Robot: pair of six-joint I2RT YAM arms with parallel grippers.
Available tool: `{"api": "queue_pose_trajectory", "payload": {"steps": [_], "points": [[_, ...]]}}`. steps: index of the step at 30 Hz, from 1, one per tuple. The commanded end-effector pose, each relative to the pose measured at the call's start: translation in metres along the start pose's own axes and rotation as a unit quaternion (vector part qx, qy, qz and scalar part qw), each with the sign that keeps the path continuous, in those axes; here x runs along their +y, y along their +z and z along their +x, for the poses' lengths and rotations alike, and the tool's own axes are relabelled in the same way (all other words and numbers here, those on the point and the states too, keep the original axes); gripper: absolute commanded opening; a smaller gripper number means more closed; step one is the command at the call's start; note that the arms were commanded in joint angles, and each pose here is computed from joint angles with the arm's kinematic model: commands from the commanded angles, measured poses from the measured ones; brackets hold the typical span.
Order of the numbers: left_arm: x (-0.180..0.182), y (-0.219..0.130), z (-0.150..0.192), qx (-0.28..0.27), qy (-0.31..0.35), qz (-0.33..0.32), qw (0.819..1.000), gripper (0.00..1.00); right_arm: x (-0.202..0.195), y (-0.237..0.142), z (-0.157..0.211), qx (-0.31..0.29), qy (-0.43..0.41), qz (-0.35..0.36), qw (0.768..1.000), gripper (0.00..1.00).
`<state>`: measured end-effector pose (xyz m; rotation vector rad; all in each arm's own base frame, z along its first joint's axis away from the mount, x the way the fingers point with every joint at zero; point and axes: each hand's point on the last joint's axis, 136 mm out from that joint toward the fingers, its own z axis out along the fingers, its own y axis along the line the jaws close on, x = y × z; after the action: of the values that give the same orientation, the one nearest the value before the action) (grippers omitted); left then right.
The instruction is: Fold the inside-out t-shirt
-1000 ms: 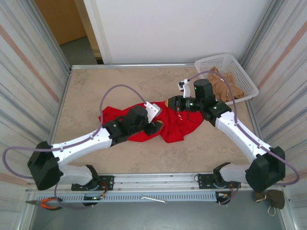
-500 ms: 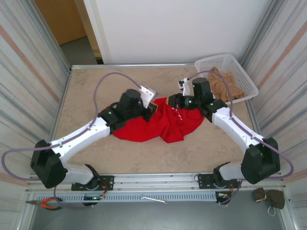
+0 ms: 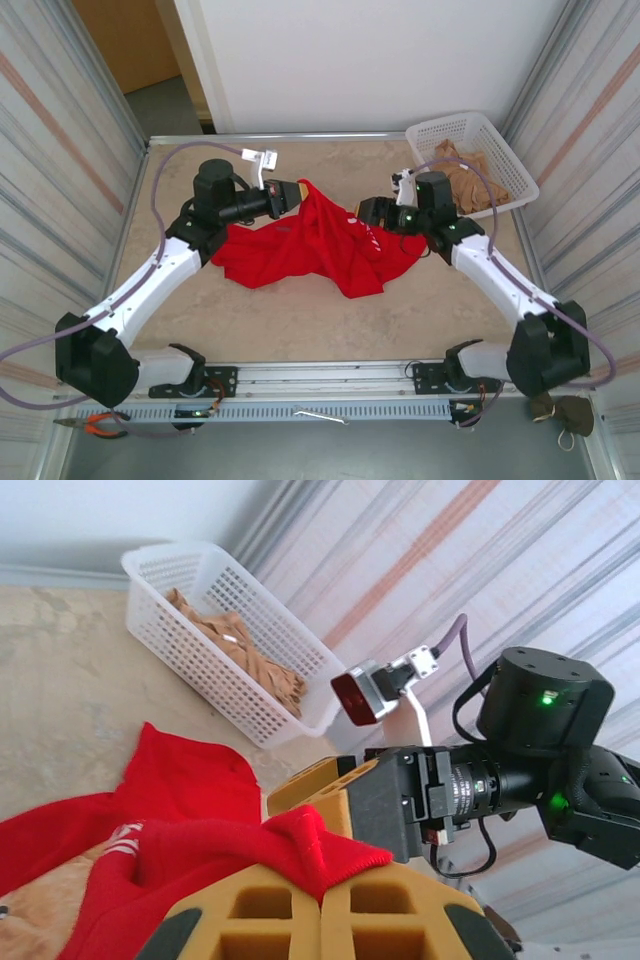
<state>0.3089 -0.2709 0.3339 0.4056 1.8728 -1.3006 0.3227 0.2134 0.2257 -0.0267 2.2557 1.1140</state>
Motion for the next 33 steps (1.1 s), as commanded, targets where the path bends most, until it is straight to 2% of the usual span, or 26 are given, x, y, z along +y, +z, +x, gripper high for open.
{"api": "queue_pose_trajectory", "payload": {"steps": [1,8,14,15,16,17,18,19,21,28,30,33], "points": [[-0.022,-0.006,-0.008,-0.01,-0.002,0.045,0.999,0.0,0.019,-0.01,0.009,-0.01,-0.02,0.0,1.0,0.61],[-0.019,-0.005,-0.008,-0.011,-0.009,0.037,0.999,0.0,0.07,0.013,0.039,0.007,-0.099,0.012,0.995,0.64],[-0.018,-0.006,-0.006,-0.009,-0.015,0.035,0.999,0.0,0.079,0.042,0.035,0.009,-0.115,0.03,0.993,0.61],[-0.018,-0.007,-0.006,-0.009,-0.016,0.035,0.999,0.0,0.078,0.046,0.034,0.011,-0.115,0.033,0.993,0.57],[-0.017,-0.007,-0.006,-0.01,-0.017,0.032,0.999,0.0,0.078,0.049,0.032,0.012,-0.116,0.037,0.992,0.46],[-0.014,-0.007,-0.005,-0.011,-0.02,0.026,0.999,0.0,0.077,0.05,0.03,0.013,-0.116,0.038,0.992,0.27],[-0.011,-0.007,-0.005,-0.012,-0.024,0.02,0.999,0.0,0.077,0.049,0.028,0.011,-0.116,0.036,0.993,0.12],[-0.005,-0.007,-0.004,-0.013,-0.031,0.006,0.999,0.0,0.08,0.045,0.025,0.012,-0.115,0.028,0.993,0.02],[0.013,-0.008,-0.001,-0.012,-0.049,-0.029,0.998,0.0,0.088,0.032,0.019,0.009,-0.114,0.005,0.993,0.0],[0.079,-0.019,0.003,-0.024,-0.107,-0.093,0.99,0.0,0.146,-0.042,0.01,0.008,-0.148,-0.166,0.975,0.0],[0.087,-0.02,0.003,-0.023,-0.113,-0.095,0.989,0.0,0.147,-0.054,0.007,0.001,-0.147,-0.185,0.972,0.0],[0.086,-0.017,0.001,-0.02,-0.11,-0.087,0.99,0.0,0.132,-0.05,0.004,-0.002,-0.129,-0.174,0.976,0.0]]}}
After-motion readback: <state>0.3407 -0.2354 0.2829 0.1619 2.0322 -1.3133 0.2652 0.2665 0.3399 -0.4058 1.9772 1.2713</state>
